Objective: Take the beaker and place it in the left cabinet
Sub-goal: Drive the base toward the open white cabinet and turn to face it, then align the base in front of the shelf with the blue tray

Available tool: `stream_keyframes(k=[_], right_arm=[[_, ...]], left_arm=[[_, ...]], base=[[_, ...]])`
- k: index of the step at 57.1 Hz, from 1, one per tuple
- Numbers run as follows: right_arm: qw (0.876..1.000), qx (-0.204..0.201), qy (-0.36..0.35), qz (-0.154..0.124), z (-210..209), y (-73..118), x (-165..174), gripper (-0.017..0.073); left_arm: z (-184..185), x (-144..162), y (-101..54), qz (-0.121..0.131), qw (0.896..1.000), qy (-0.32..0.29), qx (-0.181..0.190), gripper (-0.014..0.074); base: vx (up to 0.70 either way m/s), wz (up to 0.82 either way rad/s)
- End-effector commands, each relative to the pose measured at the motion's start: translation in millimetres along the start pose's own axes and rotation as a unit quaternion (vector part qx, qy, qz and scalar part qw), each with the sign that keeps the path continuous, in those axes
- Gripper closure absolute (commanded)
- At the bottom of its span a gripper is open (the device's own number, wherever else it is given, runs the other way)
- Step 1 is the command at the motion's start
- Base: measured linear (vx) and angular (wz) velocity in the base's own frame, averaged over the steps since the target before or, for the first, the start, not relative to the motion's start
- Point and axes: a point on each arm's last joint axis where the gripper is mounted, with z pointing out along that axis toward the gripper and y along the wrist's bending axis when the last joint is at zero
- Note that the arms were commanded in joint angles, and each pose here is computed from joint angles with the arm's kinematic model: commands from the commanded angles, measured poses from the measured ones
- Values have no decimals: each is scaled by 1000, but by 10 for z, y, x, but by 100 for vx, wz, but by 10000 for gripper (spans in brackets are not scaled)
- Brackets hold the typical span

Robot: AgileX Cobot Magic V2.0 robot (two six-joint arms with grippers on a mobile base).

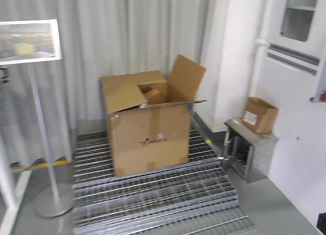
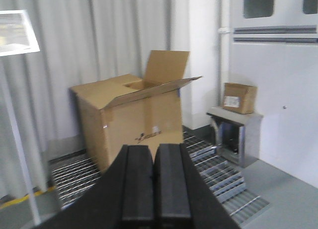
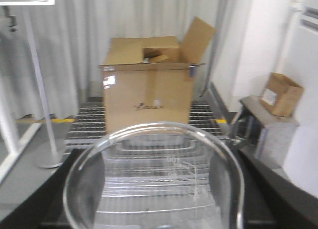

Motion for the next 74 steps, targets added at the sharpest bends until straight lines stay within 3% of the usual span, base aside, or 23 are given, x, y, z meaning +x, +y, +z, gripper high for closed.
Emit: stream_keyframes(k=[1,74], right_arm=[[999,-15,-42,-8,-17,21,-147,564],[999,-15,-42,-8,-17,21,-146,564]], left_arm=[[-13,-31,3,-6,999,-42,-2,592],[-13,-31,3,-6,999,-43,-2,592]], base=[[48,-56],[41,-67]])
